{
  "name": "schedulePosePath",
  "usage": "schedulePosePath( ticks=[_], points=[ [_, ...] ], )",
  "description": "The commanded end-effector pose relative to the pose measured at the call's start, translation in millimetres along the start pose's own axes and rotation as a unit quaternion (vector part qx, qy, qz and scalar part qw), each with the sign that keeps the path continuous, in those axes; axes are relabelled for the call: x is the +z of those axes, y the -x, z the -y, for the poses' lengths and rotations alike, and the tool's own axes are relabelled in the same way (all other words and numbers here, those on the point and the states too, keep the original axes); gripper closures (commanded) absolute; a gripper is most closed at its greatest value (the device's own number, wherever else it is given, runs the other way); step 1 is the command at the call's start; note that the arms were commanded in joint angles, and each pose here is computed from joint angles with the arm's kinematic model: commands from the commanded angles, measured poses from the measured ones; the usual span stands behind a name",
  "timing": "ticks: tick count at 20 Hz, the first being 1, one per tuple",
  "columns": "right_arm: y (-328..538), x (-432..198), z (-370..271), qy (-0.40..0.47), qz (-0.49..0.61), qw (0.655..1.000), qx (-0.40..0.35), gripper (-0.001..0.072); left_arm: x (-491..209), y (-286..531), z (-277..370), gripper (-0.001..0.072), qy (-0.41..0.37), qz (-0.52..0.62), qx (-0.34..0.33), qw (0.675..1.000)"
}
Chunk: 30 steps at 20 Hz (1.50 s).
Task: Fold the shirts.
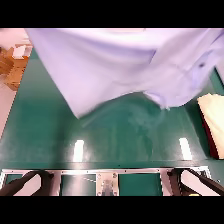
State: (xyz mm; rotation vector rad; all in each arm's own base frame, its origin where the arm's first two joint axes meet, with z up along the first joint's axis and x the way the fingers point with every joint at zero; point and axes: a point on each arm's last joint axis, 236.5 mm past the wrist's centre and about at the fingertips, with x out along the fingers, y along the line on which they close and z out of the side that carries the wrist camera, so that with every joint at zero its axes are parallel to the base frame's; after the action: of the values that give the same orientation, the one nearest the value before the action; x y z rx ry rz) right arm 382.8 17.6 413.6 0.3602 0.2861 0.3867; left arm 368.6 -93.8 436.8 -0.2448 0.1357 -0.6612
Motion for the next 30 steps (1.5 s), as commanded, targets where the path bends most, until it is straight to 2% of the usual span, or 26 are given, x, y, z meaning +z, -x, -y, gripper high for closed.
schedulePosePath(
  ticks=[1, 3, 6, 9, 12, 15, 19, 22, 24, 27, 30],
  points=[
    [91, 86, -90, 0.112, 0.150, 0.982, -0.009, 0.0690, 110, 84, 100, 0.0685, -0.136, 0.132, 0.053, 0.980],
    [136, 103, -121, 0.152, 0.217, 0.964, -0.036, 0.0690, 134, 124, 145, 0.0685, -0.183, 0.181, 0.070, 0.964],
    [180, 104, -146, 0.200, 0.265, 0.938, -0.097, 0.0690, 142, 159, 165, 0.0685, -0.216, 0.212, 0.118, 0.946],
    [186, 98, -144, 0.206, 0.263, 0.935, -0.118, 0.0690, 132, 162, 138, 0.0685, -0.211, 0.182, 0.173, 0.945],
    [151, 76, -99, 0.151, 0.202, 0.961, -0.113, 0.0690, 101, 132, 85, 0.0685, -0.158, 0.121, 0.188, 0.962],
    [93, 29, -31, 0.056, 0.122, 0.987, -0.088, 0.0690, 41, 83, 17, 0.0685, -0.088, 0.027, 0.182, 0.979],
    [-1, -94, 74, -0.098, -0.011, 0.993, -0.068, 0.0690, -71, -1, -56, 0.0685, 0.031, -0.102, 0.085, 0.991],
    [-74, -203, 147, -0.180, -0.098, 0.974, -0.094, 0.0690, -176, -47, -137, 0.0685, 0.141, -0.187, 0.084, 0.969],
    [-116, -253, 192, -0.219, -0.140, 0.959, -0.112, 0.0690, -245, -80, -179, 0.0685, 0.181, -0.231, 0.089, 0.952],
    [-170, -285, 242, -0.284, -0.163, 0.939, -0.104, 0.0690, -333, -134, -218, 0.0685, 0.219, -0.268, 0.105, 0.932],
    [-214, -293, 269, -0.319, -0.175, 0.928, -0.073, 0.0690, -383, -174, -233, 0.0685, 0.229, -0.285, 0.110, 0.924]
  ],
)
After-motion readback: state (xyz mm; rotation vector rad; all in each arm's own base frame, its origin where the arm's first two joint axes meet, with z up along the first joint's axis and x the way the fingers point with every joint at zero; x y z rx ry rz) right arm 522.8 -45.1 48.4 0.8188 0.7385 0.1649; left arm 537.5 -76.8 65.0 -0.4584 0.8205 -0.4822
